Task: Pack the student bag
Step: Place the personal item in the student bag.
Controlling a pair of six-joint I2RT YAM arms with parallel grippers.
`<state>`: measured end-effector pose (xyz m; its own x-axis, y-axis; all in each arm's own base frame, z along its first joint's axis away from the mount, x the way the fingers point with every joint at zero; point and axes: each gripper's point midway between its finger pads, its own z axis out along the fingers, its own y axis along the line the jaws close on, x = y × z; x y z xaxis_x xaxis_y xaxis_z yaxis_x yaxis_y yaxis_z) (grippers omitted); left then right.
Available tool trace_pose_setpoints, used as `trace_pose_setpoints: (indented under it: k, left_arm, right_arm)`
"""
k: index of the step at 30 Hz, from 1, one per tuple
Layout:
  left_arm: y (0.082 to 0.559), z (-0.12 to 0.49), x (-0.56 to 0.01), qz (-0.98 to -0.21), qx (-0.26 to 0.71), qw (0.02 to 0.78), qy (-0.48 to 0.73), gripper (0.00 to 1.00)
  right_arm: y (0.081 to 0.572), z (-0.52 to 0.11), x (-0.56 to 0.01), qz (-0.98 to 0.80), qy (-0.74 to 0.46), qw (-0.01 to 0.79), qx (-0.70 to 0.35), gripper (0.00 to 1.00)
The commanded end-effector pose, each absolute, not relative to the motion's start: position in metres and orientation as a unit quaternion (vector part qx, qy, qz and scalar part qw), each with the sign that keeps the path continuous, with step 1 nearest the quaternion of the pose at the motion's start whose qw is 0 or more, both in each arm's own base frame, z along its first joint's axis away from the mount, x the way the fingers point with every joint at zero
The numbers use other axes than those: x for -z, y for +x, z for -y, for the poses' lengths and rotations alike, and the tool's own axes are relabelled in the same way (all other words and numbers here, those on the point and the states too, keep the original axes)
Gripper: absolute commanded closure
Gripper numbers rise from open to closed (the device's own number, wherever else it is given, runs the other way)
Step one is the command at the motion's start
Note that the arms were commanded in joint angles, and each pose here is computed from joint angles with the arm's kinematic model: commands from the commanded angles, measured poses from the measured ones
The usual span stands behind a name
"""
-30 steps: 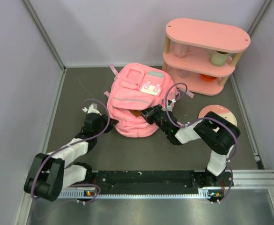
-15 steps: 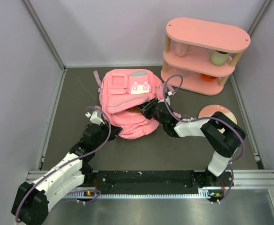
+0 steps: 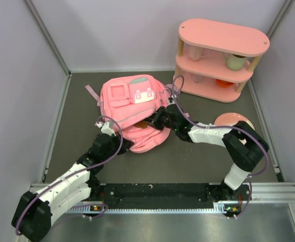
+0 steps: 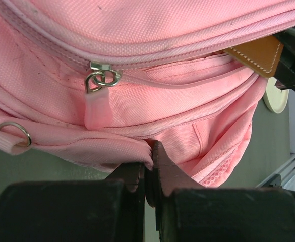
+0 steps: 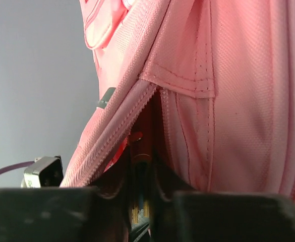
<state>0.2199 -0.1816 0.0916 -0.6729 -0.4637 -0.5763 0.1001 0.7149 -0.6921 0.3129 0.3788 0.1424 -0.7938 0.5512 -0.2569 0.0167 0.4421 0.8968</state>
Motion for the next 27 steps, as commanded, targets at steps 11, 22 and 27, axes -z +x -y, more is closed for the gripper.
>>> trace_pose_setpoints:
  k: [11,22,27]
  left_arm:
    - [0.185,0.221,-0.128,-0.819,0.455,0.349,0.011,1.0]
    - [0.172,0.224,-0.134,-0.809,0.475,0.343,0.039,1.0]
    - [0.177,0.22,-0.137,-0.813,0.462,0.354,0.031,1.0]
  right_arm:
    - [0.329,-0.409,-0.163,-0.777,0.159,0.286,-0.537,1.0]
    - [0.344,-0.382,-0.12,-0.839,0.118,0.32,-0.424,0.53]
    - [0.322,-0.343,-0.125,-0.853,0.091,0.347,-0.379,0.22]
